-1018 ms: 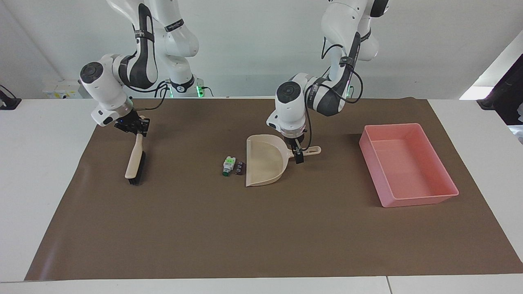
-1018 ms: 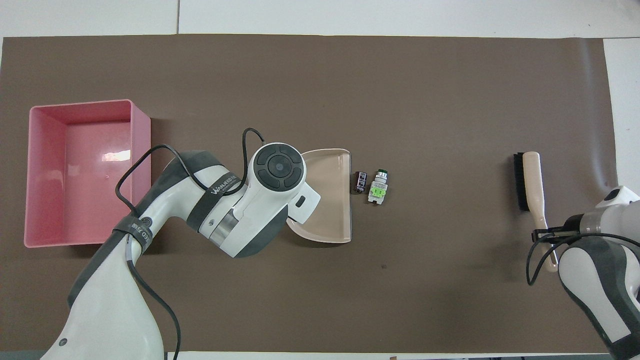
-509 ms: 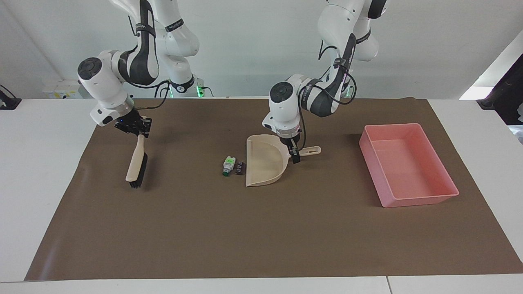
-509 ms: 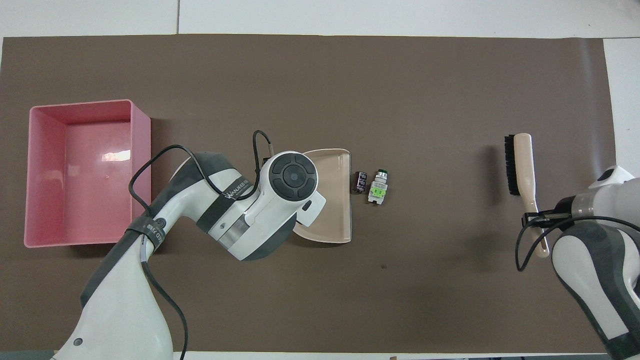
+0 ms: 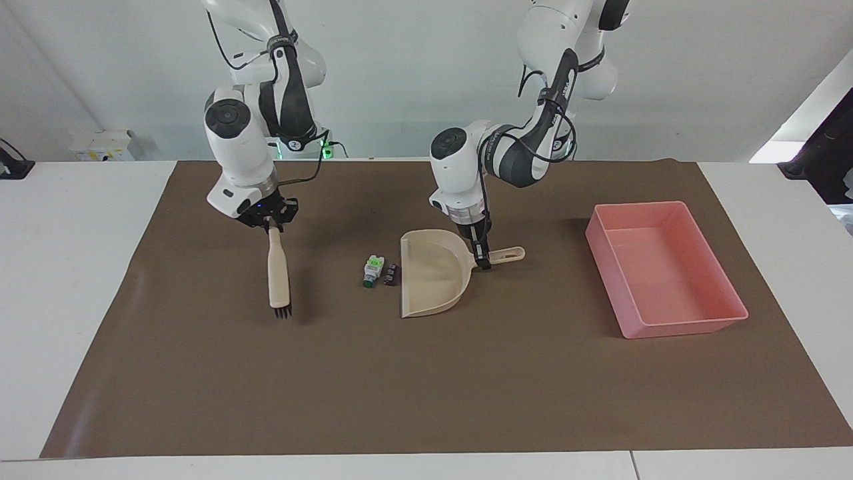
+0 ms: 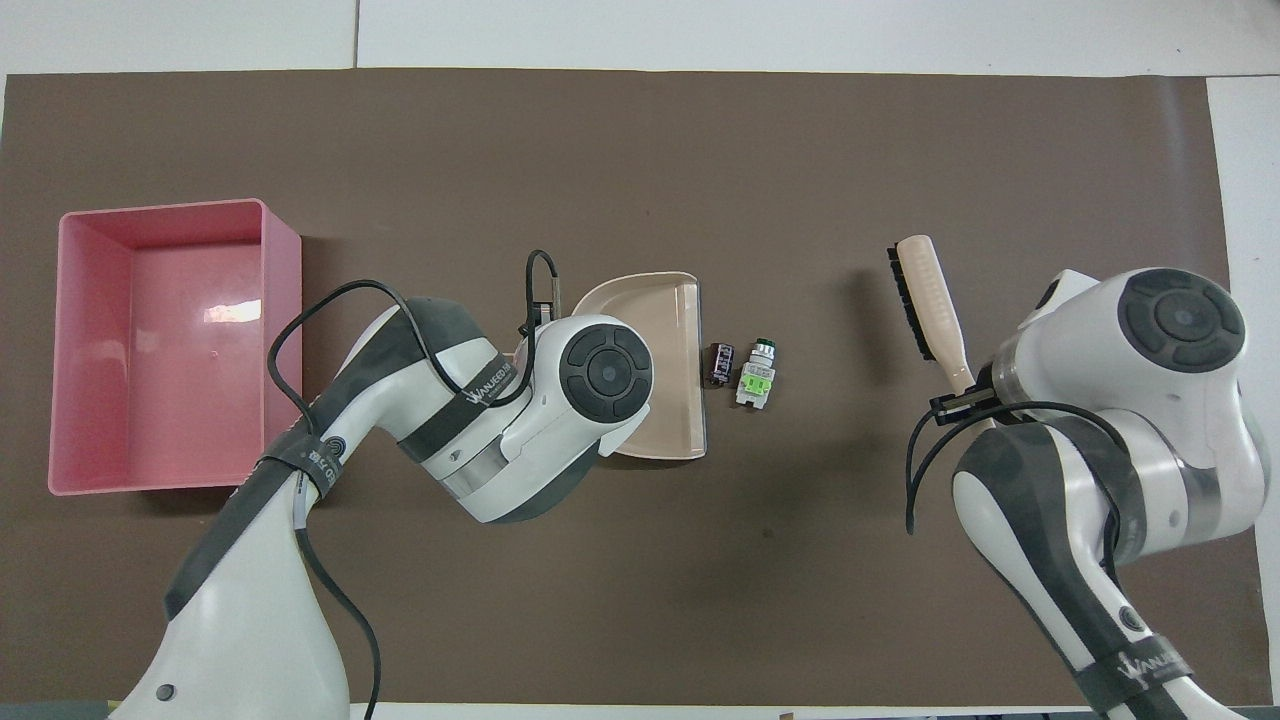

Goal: Clean e-waste and dump in bin
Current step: 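Sweep the brush with the right gripper pushing the parts into the dustpan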

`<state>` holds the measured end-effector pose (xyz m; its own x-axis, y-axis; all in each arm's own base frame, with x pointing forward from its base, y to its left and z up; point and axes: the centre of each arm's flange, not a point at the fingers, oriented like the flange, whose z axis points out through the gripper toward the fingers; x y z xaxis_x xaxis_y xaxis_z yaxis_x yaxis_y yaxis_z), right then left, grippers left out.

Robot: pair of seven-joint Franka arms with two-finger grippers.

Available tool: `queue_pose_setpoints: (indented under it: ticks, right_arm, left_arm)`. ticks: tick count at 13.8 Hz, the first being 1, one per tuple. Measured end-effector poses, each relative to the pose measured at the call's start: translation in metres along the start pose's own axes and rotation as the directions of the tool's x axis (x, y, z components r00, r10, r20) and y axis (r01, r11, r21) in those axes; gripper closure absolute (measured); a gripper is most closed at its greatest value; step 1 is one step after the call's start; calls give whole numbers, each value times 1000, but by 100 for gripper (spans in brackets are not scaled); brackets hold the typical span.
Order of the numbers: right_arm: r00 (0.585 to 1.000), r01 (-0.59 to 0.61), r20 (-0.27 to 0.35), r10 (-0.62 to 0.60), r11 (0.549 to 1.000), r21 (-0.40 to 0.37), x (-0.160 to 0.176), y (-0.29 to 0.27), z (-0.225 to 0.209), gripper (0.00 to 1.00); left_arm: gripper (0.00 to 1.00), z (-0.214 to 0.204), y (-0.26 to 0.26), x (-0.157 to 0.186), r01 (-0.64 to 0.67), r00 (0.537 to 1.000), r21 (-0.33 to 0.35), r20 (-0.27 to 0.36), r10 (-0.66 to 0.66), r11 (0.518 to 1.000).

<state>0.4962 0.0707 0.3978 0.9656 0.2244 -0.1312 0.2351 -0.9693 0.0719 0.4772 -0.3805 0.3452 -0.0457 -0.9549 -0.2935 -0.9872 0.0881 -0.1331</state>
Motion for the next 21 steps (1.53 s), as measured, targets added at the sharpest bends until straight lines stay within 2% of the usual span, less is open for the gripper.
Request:
queue_pose_setpoints:
  ticks: [5,9,14,17,21]
  right_arm:
    - [997,54,49,-53,998,-21,11,-57,13,74]
    - [997,-33,70,37,998,-51,-1,-114,26,74]
    - [997,-64,48,66,997,-49,-12,-124,47,74]
    - [998,-53,32,53,999,-12,-16,-144,48,74]
    - [998,-54,29,51,994,95,-18,-188,54,74]
  left_arm:
    - [67,-4,3,-11,21,998,-47,59,-19,999]
    - [67,-8,6,-15,25,997,-63,80,-20,998]
    - [67,-5,9,-15,23,996,-70,86,-17,997]
    - [67,-4,10,-15,23,996,-72,88,-16,997]
    - [67,-2,12,-16,22,996,-75,91,-15,997]
